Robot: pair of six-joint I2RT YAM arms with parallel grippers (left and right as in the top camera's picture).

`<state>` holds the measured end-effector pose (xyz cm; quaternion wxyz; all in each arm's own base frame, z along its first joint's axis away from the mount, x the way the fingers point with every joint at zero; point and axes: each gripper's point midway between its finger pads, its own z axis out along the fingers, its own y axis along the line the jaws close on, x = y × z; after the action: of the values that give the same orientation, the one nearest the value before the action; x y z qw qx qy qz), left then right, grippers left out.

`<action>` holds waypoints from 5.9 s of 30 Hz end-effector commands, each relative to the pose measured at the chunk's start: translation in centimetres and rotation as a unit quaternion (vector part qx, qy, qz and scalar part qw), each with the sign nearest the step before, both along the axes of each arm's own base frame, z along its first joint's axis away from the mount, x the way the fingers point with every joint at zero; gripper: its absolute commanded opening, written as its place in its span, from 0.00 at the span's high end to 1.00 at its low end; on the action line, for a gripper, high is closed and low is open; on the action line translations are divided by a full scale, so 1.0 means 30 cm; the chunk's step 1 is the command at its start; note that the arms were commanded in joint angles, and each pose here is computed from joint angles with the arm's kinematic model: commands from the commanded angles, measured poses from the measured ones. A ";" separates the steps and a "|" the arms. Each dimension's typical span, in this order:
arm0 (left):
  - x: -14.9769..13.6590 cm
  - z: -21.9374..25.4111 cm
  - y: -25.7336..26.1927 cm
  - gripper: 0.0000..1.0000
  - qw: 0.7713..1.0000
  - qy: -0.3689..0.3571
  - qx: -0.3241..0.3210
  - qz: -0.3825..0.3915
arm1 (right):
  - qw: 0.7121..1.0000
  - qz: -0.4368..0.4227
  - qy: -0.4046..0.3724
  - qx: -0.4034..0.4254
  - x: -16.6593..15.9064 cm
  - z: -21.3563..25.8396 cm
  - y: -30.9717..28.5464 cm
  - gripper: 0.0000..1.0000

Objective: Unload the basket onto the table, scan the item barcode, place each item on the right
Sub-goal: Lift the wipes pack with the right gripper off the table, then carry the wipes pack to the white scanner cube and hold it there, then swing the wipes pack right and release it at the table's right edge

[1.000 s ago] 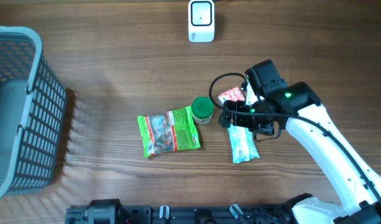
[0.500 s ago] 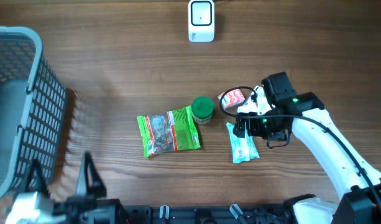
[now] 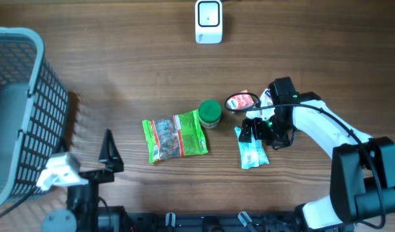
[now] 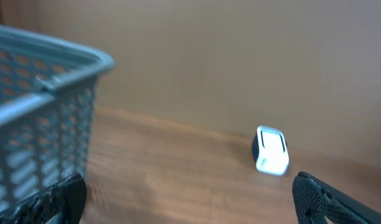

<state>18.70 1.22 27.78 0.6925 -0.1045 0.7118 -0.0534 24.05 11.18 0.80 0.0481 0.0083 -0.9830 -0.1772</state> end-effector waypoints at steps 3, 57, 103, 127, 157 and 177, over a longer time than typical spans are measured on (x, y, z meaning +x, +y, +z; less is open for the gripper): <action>0.050 -0.143 -0.067 0.00 0.997 0.045 -0.009 -0.060 | 0.998 0.010 0.043 0.045 -0.045 -0.059 0.048 0.35; 0.007 -0.613 -0.095 0.00 0.960 0.261 0.024 -0.097 | 0.836 -0.037 -0.504 0.214 0.281 1.039 0.135 0.96; -0.003 -0.627 -0.095 0.00 0.957 0.271 0.022 -0.097 | 0.680 0.058 -0.731 -0.018 1.288 0.377 0.531 0.96; -0.003 -0.627 -0.095 0.00 0.957 0.271 0.022 -0.097 | 0.688 -0.496 -0.349 -0.399 0.681 0.666 -0.960 0.96; -0.003 -0.627 -0.095 0.00 0.957 0.271 0.022 -0.097 | 0.626 -0.641 -0.227 -0.383 0.519 0.209 -1.333 0.40; -0.003 -0.627 -0.095 0.00 0.957 0.271 0.022 -0.097 | 0.650 -0.706 -0.115 -0.257 0.482 -0.111 -1.159 0.68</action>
<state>18.57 -1.81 8.98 0.4652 -0.0275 0.8813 -0.0783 39.94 -25.25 2.11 -0.2575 -0.6644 -0.6922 0.1149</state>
